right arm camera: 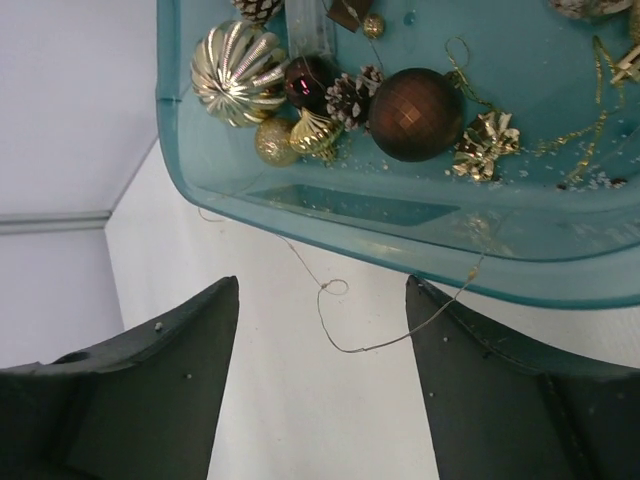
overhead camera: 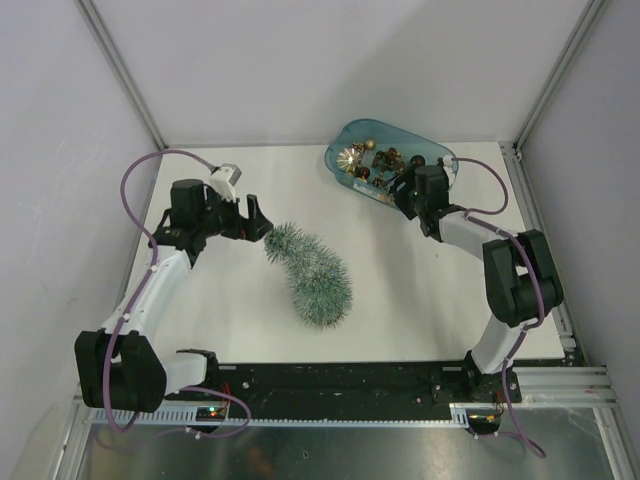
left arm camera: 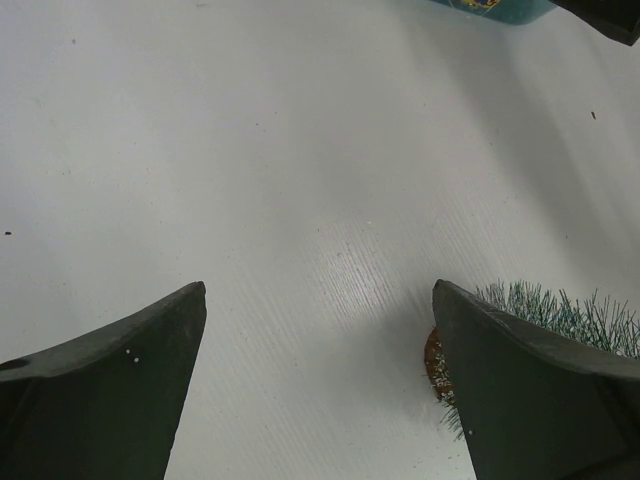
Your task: Decorate the small christmas tree
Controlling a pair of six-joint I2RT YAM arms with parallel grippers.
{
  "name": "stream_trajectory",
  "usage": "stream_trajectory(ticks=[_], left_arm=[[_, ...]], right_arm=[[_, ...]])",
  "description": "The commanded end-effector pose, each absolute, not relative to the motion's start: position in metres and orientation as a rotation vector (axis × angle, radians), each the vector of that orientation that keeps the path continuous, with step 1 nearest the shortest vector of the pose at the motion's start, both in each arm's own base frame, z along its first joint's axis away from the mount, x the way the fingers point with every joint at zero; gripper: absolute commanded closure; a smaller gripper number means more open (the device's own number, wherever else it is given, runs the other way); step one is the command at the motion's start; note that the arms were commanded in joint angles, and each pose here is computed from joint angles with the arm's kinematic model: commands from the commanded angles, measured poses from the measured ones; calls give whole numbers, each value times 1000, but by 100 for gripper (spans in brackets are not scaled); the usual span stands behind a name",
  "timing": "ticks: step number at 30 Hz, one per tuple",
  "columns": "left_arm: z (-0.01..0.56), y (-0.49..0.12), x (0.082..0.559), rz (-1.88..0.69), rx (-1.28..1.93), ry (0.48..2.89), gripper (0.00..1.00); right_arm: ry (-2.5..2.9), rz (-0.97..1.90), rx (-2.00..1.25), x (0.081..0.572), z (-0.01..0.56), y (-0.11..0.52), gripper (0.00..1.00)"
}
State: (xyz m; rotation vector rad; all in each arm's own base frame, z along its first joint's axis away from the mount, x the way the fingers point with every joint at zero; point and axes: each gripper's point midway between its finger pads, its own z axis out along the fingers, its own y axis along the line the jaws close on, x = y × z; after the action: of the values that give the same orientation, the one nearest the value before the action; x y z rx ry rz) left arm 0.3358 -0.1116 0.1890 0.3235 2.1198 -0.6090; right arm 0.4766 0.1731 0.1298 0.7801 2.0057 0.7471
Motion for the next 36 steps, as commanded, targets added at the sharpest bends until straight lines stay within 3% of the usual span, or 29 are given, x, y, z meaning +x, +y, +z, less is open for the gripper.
stream_trajectory(ticks=[1,18,29,36], left_arm=[[199,-108,344,-572,353,2073,0],[192,-105,339,-548,351,2085,0],[192,-103,336,-533,346,2081,0],[191,-104,334,-545,351,2083,0]], right_arm=[[1872,796,818,500,149,171,32],[1829,807,789,505,157,174,97],[1747,816,735,514,177,173,100],[1611,816,531,508,264,188,100]])
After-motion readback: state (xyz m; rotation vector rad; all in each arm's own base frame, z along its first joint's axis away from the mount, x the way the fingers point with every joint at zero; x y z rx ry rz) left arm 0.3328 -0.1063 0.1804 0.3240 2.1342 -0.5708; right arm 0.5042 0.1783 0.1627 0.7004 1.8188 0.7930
